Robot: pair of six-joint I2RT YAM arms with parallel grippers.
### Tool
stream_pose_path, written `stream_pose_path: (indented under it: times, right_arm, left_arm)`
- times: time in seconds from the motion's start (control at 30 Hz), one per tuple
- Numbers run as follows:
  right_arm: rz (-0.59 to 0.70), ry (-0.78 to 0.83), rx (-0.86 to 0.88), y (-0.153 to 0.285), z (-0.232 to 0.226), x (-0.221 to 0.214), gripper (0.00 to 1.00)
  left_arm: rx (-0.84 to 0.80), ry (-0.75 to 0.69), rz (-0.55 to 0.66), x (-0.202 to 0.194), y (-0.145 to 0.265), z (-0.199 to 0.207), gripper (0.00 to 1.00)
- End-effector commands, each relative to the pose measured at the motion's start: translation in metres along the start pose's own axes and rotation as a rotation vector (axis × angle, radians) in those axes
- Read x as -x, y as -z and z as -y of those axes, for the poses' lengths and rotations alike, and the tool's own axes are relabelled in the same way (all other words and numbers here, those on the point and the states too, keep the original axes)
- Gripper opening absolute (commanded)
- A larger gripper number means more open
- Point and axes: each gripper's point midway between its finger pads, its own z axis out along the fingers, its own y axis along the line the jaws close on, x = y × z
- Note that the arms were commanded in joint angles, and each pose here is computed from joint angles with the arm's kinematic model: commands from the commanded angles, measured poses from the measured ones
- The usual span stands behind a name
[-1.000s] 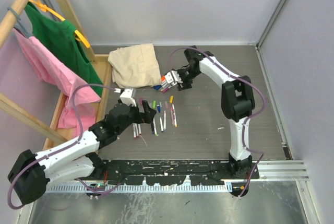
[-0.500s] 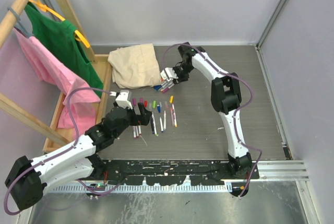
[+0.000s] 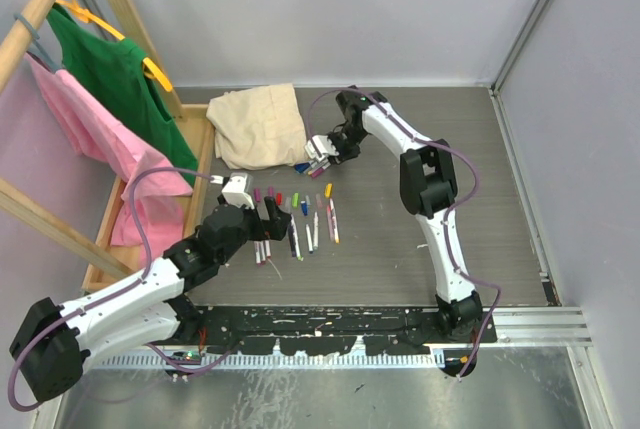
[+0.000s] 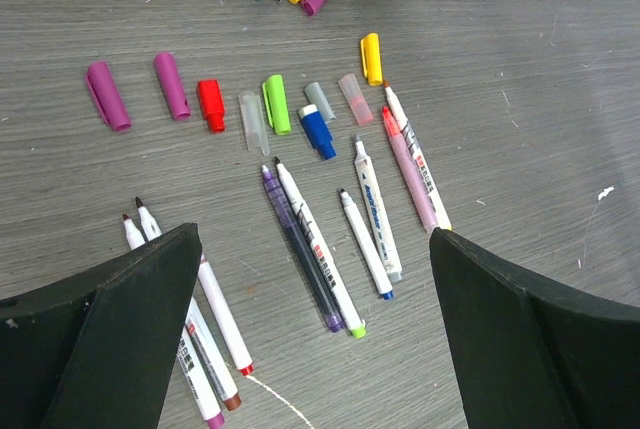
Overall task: Open the pen caps
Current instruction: Pick up the pen from the center of the board.
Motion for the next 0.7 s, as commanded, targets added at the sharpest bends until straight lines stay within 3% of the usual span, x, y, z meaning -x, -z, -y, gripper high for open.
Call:
stream_pose_path:
  times: [0.0,0.33,0.53,0.67]
  right_arm:
    - [-0.01,0.03,-0.011,0.003,0.008,0.002,0.3]
    - [-0.011,0.025,0.001,0.002,0.008,0.002,0.29]
    - [-0.021,0.016,0.081,-0.007,-0.011,-0.004,0.17]
    - [-0.042,-0.012,0.139,-0.004,-0.028,-0.007,0.15]
  left_arm:
    - [-0.009,-0.001,0.043,0.011,-0.001,0.003,0.98]
    - [-0.015,0.005,0.043,0.011,-0.001,0.004,0.98]
    - [-0.017,0.005,0.042,0.011,-0.001,0.004,0.98]
    - [-0.021,0.008,0.043,0.011,-0.001,0.005,0.98]
